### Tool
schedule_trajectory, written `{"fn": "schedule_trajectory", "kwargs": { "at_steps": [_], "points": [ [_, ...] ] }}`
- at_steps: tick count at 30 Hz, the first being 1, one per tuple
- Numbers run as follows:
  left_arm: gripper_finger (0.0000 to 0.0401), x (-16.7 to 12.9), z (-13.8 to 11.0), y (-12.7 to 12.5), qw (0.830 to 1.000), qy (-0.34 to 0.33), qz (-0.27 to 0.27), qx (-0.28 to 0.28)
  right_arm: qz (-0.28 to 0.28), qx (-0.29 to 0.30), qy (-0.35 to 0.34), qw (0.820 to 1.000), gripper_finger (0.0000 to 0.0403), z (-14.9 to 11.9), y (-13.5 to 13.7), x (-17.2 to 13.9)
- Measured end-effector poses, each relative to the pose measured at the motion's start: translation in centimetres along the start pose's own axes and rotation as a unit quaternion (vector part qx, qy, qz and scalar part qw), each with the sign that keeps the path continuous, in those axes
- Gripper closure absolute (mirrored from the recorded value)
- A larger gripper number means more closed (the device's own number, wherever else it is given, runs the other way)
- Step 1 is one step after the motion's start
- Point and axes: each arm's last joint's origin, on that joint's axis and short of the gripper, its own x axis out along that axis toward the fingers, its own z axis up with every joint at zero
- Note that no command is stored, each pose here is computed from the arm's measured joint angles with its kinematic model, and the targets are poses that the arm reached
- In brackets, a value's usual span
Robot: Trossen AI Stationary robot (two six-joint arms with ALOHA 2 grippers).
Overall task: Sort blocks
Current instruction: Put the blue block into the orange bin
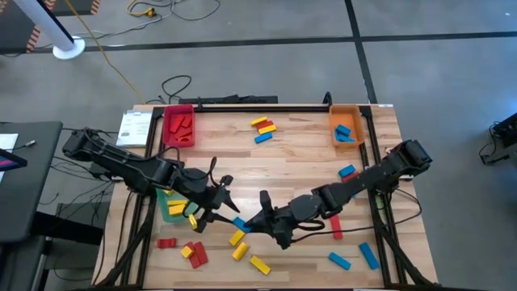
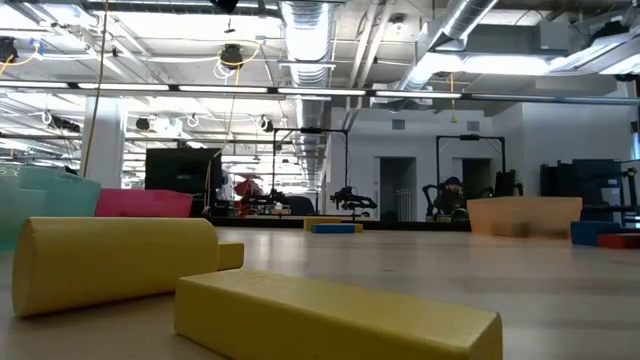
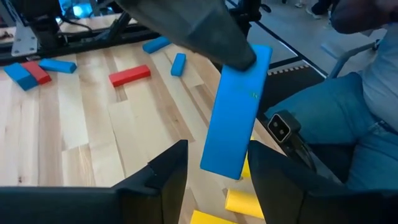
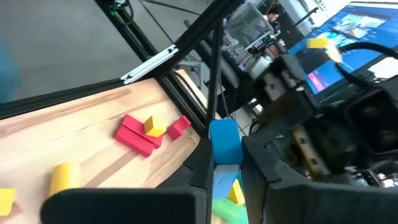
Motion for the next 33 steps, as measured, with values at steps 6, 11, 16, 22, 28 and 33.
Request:
{"fn": "schedule_trajectory", "kwargs": {
  "at_steps": [6, 11, 16, 22, 28, 33],
  "points": [
    [0.0237, -1.3, 0.4, -0.1, 1.000, -0.011, 0.014, 0.008, 0.004, 0.018, 0.035, 0.999, 0.0342, -0.2, 0.6, -0.1],
    [0.0236, -3.4, 0.0, 0.0, 0.997, 0.024, 0.074, -0.004, -0.019, 0.037, 0.134, 0.990, 0.0343, -0.8, 1.2, -0.9],
    [0.0235, -4.2, -1.0, -0.3, 0.992, 0.079, 0.095, -0.028, -0.065, 0.076, 0.254, 0.962, 0.0344, -1.7, 0.9, -2.8],
    [0.0235, -2.8, -3.1, -1.0, 0.990, 0.113, 0.081, -0.036, -0.109, 0.136, 0.375, 0.911, 0.0344, -3.7, -0.4, -5.7],
    [0.0235, -1.0, -5.8, -1.5, 0.988, 0.131, 0.072, -0.046, -0.139, 0.206, 0.485, 0.838, 0.0344, -6.6, -1.9, -8.6],
    [0.0235, 0.3, -7.5, -1.9, 0.991, 0.102, 0.065, -0.054, -0.171, 0.246, 0.550, 0.780, 0.0344, -8.5, -3.3, -10.7]
  ]
}}
